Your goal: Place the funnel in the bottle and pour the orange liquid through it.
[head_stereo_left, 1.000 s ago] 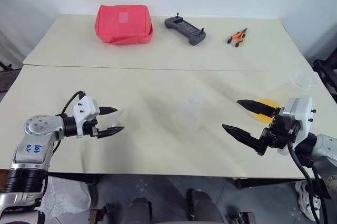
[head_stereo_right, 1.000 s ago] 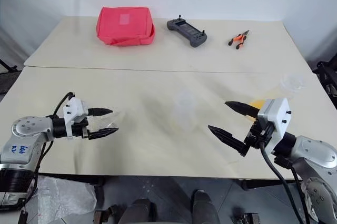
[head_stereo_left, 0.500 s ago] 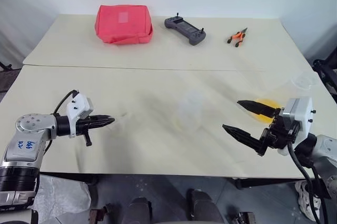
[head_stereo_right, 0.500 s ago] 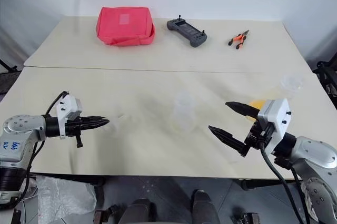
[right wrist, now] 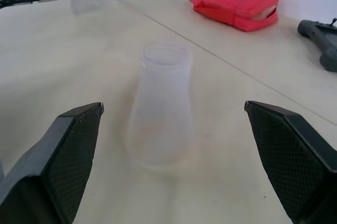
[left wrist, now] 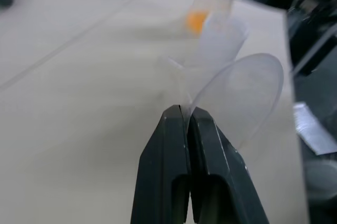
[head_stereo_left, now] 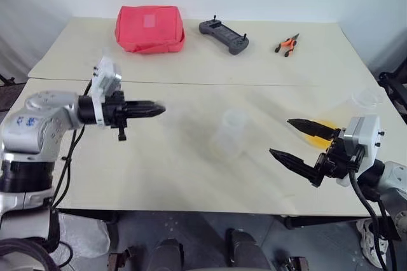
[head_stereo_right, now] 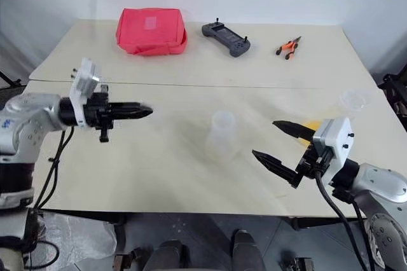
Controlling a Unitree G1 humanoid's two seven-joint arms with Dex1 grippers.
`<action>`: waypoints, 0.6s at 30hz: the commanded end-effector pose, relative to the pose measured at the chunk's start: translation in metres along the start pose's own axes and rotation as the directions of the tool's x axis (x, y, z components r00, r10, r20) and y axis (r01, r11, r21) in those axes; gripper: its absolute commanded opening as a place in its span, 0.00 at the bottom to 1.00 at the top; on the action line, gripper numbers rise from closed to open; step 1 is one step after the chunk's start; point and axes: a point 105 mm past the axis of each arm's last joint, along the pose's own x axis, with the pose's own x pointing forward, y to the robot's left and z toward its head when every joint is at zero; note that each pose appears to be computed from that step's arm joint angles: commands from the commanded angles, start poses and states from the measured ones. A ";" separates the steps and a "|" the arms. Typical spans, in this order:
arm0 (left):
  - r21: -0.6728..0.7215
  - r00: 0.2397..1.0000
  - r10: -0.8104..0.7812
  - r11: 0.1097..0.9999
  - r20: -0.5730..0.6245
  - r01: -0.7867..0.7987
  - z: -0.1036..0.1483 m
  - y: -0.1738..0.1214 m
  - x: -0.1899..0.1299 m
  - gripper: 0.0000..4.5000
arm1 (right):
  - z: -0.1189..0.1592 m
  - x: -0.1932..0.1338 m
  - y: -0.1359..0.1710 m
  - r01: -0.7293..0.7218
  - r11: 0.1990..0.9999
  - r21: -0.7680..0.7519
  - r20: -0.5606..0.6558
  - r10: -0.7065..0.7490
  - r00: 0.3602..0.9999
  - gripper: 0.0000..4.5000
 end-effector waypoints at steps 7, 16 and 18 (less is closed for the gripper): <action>-0.149 0.991 -0.064 0.986 0.114 0.081 0.064 0.014 0.034 0.01 | 0.012 -0.004 0.000 0.001 0.998 -0.059 0.019 0.000 1.000 1.00; -0.305 0.973 -0.220 0.933 -0.064 0.191 0.075 -0.001 0.057 0.01 | 0.012 -0.004 0.001 0.019 0.997 -0.078 0.028 -0.017 0.999 1.00; -0.328 0.966 -0.245 0.922 -0.087 0.205 0.076 -0.002 0.058 0.01 | 0.010 -0.004 0.002 0.026 0.997 -0.075 0.029 -0.023 0.999 1.00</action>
